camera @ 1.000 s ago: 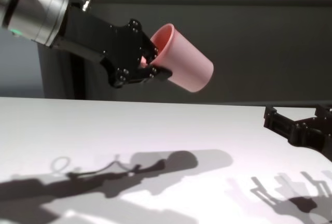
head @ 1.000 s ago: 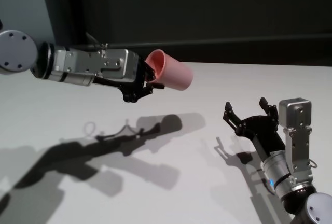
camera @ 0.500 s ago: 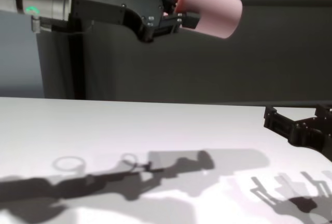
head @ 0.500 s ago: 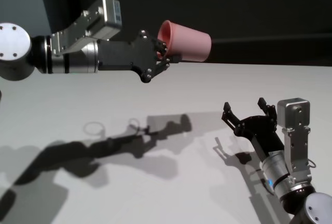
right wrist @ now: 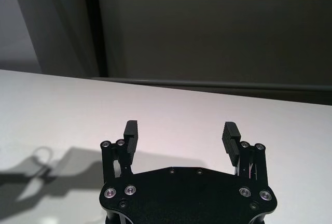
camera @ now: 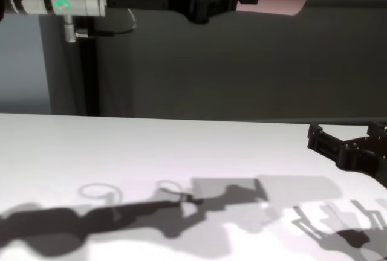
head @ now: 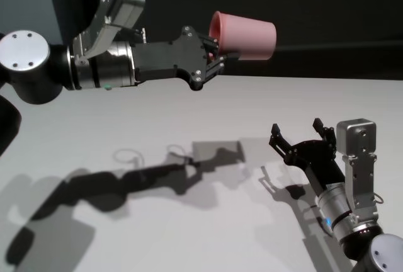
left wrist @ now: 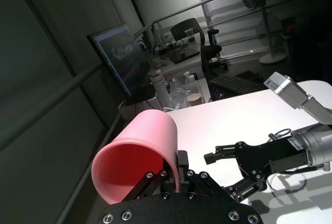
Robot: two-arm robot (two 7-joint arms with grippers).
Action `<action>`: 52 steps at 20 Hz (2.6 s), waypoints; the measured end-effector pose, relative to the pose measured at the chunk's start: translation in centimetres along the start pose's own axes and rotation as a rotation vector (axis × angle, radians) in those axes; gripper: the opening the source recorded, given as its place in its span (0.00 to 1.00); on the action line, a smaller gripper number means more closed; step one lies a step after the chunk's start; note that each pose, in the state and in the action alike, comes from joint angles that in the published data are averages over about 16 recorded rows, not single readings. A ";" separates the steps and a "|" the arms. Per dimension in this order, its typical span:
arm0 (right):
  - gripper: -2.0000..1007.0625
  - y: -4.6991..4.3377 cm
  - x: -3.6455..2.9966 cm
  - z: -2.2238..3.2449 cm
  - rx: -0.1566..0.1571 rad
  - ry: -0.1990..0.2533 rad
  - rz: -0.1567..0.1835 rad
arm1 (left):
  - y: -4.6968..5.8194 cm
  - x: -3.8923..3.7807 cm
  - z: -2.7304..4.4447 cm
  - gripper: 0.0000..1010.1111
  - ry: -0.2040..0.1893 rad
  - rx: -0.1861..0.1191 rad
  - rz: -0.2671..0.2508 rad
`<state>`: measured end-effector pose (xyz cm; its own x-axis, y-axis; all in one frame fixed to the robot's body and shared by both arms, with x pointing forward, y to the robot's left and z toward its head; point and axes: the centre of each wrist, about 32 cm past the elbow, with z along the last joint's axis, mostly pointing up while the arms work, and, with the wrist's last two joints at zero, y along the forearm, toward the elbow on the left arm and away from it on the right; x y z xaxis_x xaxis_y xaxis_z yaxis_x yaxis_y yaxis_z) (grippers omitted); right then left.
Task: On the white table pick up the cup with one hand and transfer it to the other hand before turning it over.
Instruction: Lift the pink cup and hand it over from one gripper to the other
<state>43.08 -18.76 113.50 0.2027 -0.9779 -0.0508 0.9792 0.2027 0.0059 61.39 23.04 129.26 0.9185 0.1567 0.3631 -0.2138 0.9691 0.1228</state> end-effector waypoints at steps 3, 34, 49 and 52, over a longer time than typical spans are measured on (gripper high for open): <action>0.99 0.00 0.00 0.00 0.000 0.000 0.000 | -0.3 -0.13 -0.40 0.05 0.051 -0.029 -0.001; 0.99 0.00 0.00 0.00 0.000 0.000 0.000 | -1.1 1.26 -0.66 0.05 0.178 -0.138 -0.003; 0.99 0.00 0.00 0.00 0.000 0.000 0.000 | -1.4 1.07 -1.03 0.05 0.184 -0.146 -0.025; 0.99 0.00 0.00 0.00 0.000 0.000 0.000 | -1.4 1.04 -1.09 0.05 0.184 -0.147 -0.026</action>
<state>43.08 -18.76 113.50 0.2027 -0.9779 -0.0508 0.9792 0.2027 0.0060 63.01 22.03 128.46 0.9712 0.1502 0.1850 -0.1509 0.9885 -0.0104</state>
